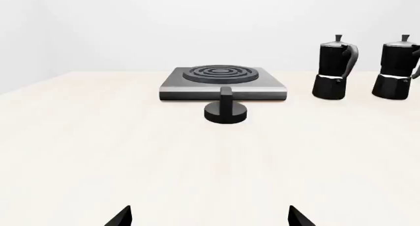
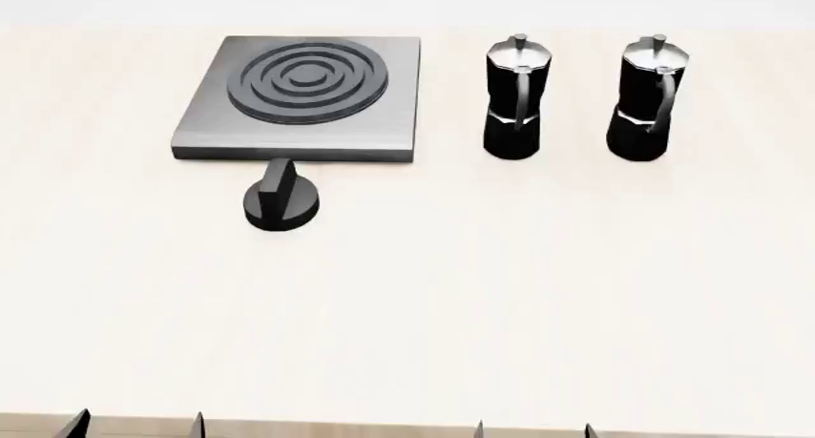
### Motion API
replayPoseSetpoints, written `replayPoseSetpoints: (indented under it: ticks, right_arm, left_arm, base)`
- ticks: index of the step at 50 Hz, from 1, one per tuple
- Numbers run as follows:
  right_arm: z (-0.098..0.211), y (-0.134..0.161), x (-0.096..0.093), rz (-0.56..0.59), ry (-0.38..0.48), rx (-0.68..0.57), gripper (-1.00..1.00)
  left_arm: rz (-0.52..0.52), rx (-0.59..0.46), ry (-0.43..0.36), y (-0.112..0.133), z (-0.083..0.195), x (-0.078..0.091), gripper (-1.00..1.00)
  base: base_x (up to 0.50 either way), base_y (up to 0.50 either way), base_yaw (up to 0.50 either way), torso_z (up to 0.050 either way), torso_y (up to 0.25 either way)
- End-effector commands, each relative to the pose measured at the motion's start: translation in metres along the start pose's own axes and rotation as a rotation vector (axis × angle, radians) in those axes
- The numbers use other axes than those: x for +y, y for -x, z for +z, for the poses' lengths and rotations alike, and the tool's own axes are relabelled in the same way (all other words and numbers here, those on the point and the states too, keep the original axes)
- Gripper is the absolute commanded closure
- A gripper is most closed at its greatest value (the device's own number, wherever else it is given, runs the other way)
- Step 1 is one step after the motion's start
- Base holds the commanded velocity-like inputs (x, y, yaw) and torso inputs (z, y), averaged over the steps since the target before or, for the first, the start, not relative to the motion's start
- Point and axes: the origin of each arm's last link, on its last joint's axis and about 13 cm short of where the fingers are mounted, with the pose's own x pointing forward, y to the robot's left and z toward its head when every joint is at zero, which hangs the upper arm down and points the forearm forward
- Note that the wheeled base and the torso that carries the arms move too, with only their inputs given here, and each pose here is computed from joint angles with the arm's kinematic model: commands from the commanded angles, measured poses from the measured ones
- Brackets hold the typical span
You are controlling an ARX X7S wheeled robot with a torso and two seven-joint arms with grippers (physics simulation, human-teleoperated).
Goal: Put both moka pots on the stove.
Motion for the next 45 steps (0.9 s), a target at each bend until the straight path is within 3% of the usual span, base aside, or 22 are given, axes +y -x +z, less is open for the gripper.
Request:
replayPoseSetpoints:
  ticks: [1,13,23,24,30,45]
  right_arm:
    - [0.0,0.0,0.0,0.0,0.0,0.0,-1.0]
    - [0.01,0.003,0.002,0.011,0.01,-0.035,-1.0]
    - [0.055,0.02,0.005,0.018,0.03,-0.175,-1.0]
    - [0.064,0.024,0.005,0.025,0.033,-0.206,-1.0]
    - [0.094,0.04,0.006,0.032,0.02,-0.297,-1.0]
    - [0.12,0.059,0.01,0.05,0.033,-0.409,-1.0]
  left_arm:
    - [0.0,0.0,0.0,0.0,0.0,0.0,-1.0]
    - [-0.008,-0.029,-0.001,0.003,0.01,0.0,-1.0]
    - [-0.012,-0.166,-0.001,0.02,0.053,-0.001,-1.0]
    - [0.001,-0.213,-0.045,0.023,0.061,0.0,-1.0]
    - [-0.008,-0.305,-0.009,0.039,0.092,0.0,-1.0]
    - [-0.008,-0.431,-0.003,0.061,0.125,0.001,-1.0]
  base:
    - [0.0,0.0,0.0,0.0,0.0]
    - [0.0,0.0,0.0,0.0,0.0]
    - [0.0,0.0,0.0,0.0,0.0]
    - [0.0,0.0,0.0,0.0,0.0]
    - [0.0,0.0,0.0,0.0,0.0]
    - [0.0,0.0,0.0,0.0,0.0]
